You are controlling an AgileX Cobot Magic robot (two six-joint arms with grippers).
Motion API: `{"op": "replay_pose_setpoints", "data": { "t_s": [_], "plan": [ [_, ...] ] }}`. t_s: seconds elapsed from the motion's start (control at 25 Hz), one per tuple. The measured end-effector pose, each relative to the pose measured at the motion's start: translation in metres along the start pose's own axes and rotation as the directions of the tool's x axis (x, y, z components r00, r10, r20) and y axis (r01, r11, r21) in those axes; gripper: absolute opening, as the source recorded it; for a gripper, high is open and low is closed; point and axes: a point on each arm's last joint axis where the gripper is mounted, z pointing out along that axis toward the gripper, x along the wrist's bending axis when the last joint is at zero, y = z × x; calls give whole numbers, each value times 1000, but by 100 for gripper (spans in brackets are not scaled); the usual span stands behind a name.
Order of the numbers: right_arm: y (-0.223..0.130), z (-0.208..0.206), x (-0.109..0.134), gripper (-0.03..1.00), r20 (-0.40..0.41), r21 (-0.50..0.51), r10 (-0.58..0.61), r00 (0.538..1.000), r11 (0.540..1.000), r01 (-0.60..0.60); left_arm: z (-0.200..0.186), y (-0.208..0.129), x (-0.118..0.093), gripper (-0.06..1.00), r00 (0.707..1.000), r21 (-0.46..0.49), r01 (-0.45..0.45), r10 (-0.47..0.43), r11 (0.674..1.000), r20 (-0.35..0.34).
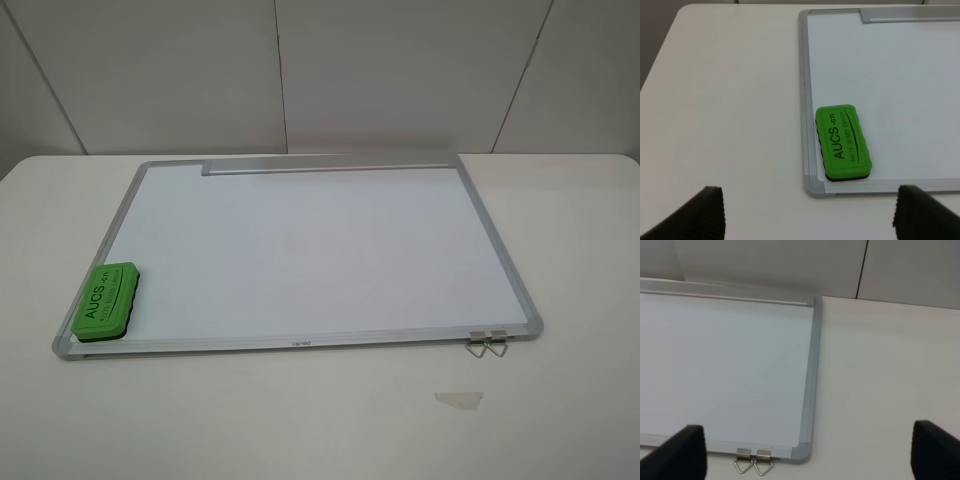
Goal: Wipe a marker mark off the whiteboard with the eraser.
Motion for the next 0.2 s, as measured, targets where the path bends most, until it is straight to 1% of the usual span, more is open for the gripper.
{"op": "replay_pose_setpoints", "data": {
  "t_s": [0.2],
  "plan": [
    [0,0,0,81,0,0,0,1000,1000,0,0,0,0,70,1000,0,0,0,1000,0]
  ]
}}
